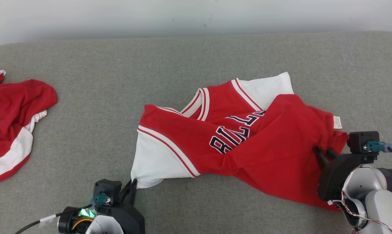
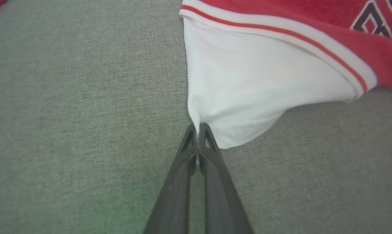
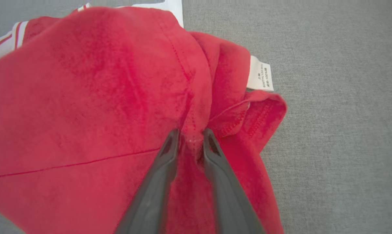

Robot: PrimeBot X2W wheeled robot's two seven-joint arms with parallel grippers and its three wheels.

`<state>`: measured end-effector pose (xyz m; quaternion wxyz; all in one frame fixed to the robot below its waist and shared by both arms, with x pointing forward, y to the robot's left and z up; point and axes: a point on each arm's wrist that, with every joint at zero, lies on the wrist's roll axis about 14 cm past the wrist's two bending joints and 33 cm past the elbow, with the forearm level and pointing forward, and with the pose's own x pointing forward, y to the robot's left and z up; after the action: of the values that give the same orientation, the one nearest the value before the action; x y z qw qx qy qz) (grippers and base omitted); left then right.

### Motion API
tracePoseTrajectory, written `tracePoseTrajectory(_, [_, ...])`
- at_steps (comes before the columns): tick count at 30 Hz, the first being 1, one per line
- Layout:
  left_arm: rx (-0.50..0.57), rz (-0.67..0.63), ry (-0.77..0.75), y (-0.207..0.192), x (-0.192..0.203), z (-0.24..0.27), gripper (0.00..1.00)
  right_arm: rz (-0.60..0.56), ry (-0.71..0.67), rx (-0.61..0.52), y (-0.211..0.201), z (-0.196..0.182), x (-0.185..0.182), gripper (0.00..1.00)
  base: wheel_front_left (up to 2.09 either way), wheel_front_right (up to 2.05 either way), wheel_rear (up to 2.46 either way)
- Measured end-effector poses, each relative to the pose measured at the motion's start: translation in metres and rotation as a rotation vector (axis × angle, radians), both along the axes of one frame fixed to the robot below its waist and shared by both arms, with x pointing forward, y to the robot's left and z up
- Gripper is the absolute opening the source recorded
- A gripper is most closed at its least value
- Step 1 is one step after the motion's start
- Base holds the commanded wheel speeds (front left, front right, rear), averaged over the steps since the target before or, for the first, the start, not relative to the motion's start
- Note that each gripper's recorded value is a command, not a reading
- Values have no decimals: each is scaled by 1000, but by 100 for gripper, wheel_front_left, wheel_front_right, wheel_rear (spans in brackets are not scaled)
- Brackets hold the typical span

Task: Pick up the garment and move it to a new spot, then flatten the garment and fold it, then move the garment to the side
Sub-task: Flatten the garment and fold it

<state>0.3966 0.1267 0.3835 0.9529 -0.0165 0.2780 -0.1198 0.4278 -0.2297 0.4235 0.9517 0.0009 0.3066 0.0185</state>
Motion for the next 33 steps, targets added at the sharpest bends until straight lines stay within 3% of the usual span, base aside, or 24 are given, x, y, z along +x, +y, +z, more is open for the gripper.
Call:
tracePoseTrajectory(2, [-1, 1, -1, 0, 0, 1, 0, 5, -15, 4, 2, 3, 0, 16, 0, 0, 0])
tracePoseTrajectory(3, [-5, 3, -1, 0, 0, 1, 0, 6, -20, 4, 2, 4, -1, 0, 0, 0, 0])
tracePoseTrajectory(9, [-12, 25, -32, 3, 2, 9, 0, 3, -82, -2, 0, 18, -3, 0, 0, 0, 0])
tracePoseTrajectory(21, [-91, 90, -238, 11, 24, 63, 0, -13, -273, 24, -2, 71, -1, 0, 0, 0, 0])
tracePoseTrajectory(33, [-406, 152, -561, 9, 49, 171, 0, -14, -498, 153, 8, 137, 5, 0, 0, 0, 0])
